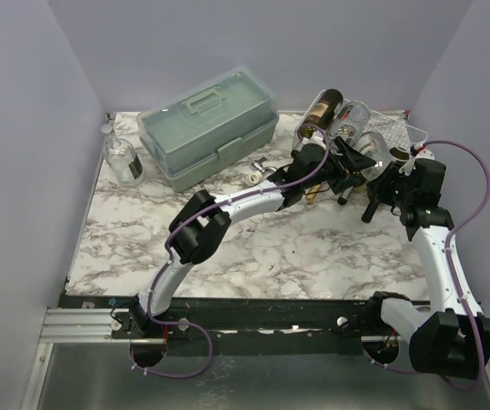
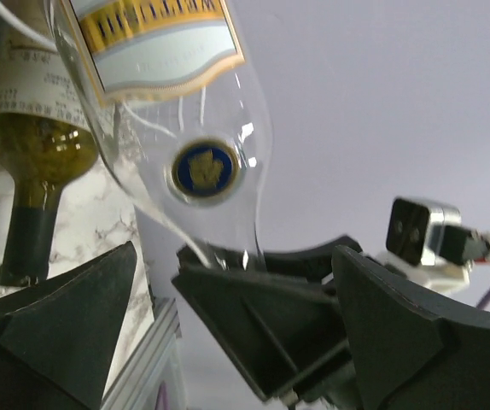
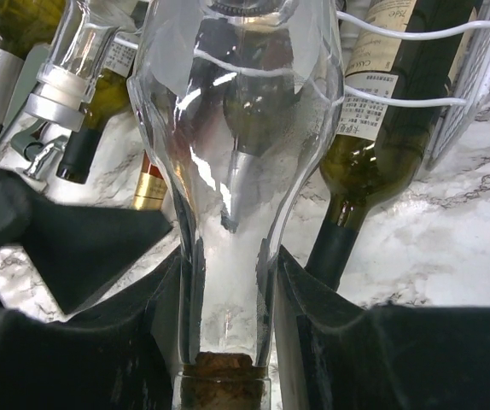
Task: Take the wine bottle off the wine rack
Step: Pick up the wine bottle from the wine rack.
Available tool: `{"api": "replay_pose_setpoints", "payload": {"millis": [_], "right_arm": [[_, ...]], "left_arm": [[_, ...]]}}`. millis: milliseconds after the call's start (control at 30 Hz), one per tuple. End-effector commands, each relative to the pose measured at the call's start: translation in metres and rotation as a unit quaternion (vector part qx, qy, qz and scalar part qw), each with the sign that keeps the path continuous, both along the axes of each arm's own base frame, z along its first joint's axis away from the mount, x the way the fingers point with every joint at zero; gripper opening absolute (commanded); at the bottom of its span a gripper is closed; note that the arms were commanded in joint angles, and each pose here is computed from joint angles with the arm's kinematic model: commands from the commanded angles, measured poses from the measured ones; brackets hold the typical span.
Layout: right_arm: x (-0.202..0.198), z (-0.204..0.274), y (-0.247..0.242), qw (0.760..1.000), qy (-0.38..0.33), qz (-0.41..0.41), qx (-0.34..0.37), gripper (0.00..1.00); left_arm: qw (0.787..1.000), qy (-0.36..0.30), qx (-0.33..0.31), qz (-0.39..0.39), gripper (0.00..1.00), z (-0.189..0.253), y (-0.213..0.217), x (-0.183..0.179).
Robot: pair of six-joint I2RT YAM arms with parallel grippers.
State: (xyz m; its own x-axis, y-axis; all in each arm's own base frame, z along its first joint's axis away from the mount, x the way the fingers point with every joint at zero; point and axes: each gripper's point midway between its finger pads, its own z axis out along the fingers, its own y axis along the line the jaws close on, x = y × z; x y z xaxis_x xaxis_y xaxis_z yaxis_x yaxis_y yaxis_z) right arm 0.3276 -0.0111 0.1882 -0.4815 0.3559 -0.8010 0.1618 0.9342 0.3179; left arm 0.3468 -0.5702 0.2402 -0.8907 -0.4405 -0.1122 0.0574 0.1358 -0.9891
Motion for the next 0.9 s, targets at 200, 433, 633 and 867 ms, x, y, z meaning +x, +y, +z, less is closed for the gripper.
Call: {"api": "replay_pose_setpoints", "payload": {"millis": [200,433,633,867], "right_arm": [[-0.002,0.026,-0.001,0.998,-0.051,0.004,-0.020,0.00],[-0.006,0.034,-0.003,0.998,-0.062,0.004,-0.032,0.00],[-0.013,0.035,-0.003,0.997,-0.063,0.007,-0.038,0.00],[-0.016,0.030,-0.002,0.997,-0.053,0.015,-0.047,0.00]], "left_arm": [[0.999,0.022,0.034,0.029,0.99,-0.030,-0.026,0.032],[0.999,0.009,0.032,0.027,0.99,-0.023,-0.037,0.039],[0.999,0.002,0.031,0.018,0.96,-0.020,-0.041,0.039],[0.999,-0.006,0.032,0.008,0.95,-0.017,-0.042,0.035]]}}
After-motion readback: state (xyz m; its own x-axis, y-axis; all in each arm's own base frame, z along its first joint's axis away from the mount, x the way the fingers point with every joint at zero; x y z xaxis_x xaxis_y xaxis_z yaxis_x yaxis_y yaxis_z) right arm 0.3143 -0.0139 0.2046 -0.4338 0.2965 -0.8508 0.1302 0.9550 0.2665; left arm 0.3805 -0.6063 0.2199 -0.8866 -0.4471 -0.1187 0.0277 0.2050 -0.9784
